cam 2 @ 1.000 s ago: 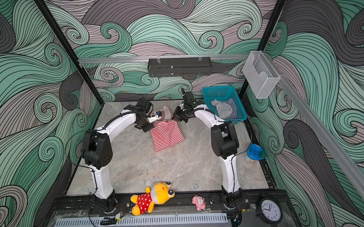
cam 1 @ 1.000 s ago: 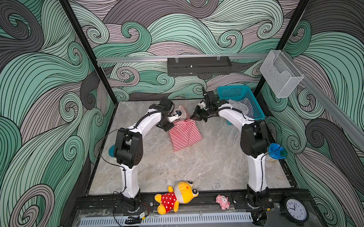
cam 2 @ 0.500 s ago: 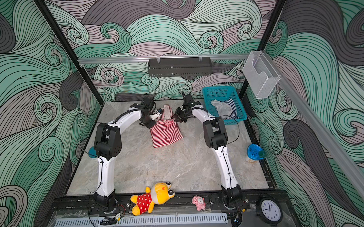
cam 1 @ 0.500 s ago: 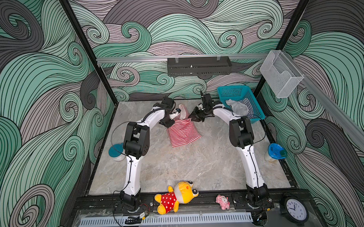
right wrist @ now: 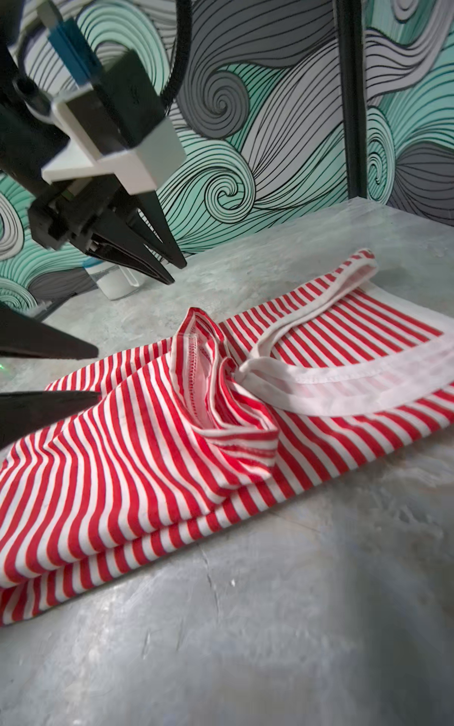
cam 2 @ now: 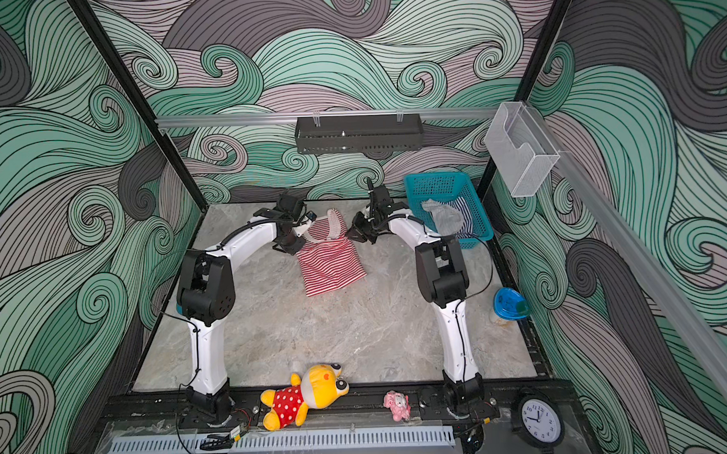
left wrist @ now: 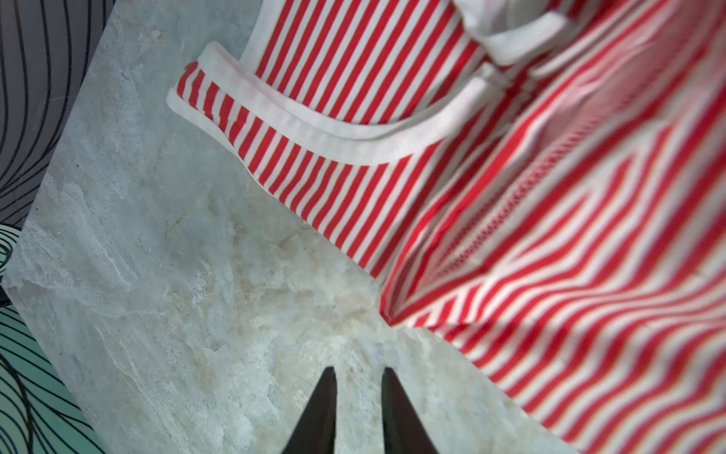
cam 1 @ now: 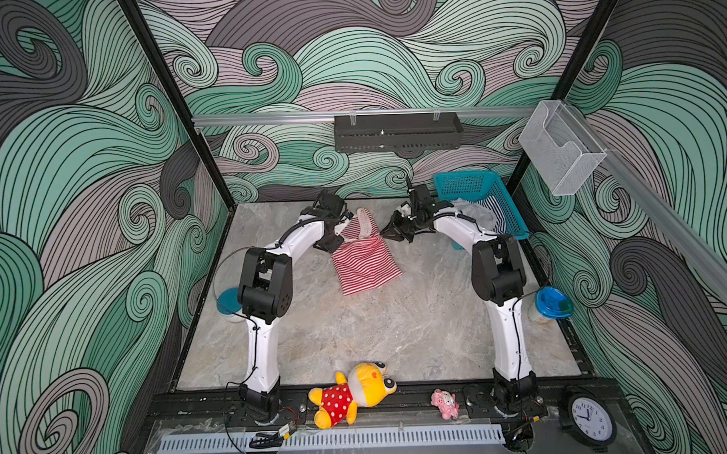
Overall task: Fold and stack the tank tops
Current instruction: 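Lay the folded hem onto the strap end and adjust with both grippers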
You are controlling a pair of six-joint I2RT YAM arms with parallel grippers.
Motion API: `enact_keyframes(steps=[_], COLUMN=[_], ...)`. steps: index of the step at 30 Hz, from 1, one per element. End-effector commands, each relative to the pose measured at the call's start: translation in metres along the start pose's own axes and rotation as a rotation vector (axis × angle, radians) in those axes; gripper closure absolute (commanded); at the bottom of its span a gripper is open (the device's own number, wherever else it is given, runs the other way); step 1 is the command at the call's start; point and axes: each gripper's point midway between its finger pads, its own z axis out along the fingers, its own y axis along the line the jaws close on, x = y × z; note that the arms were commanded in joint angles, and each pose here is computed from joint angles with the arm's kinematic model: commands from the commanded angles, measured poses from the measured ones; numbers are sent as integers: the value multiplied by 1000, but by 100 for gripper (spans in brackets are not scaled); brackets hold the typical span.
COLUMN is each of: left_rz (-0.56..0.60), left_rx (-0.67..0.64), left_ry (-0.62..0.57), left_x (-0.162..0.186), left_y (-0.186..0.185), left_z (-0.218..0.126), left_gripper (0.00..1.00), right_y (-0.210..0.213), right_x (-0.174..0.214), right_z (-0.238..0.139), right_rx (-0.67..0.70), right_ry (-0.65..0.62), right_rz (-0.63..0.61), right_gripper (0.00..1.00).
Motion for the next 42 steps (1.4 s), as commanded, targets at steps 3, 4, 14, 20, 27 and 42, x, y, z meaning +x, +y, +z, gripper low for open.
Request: enact_keyframes(steps=[3, 4, 14, 20, 27, 42], left_rz=[13, 10, 17, -5, -81, -67], left_rx=[176, 197, 362, 359, 249, 107], left_ry=[-72, -46, 37, 48, 10, 174], left_x=[-12, -9, -9, -20, -40, -5], left_y=[-37, -42, -72, -70, -46, -27], left_z=[-18, -13, 18, 37, 50, 92], left_gripper=[77, 78, 84, 84, 85, 86], right_y=[-8, -8, -14, -26, -38, -69], right_x=[21, 24, 26, 8, -19, -45], right_z=[28, 34, 67, 73, 75, 87], right_rx=[55, 63, 101, 117, 143, 186], right_ry=[50, 63, 103, 82, 35, -7], right_rz=[-31, -31, -32, -13, 2, 9], right_gripper=[97, 97, 98, 98, 98, 95])
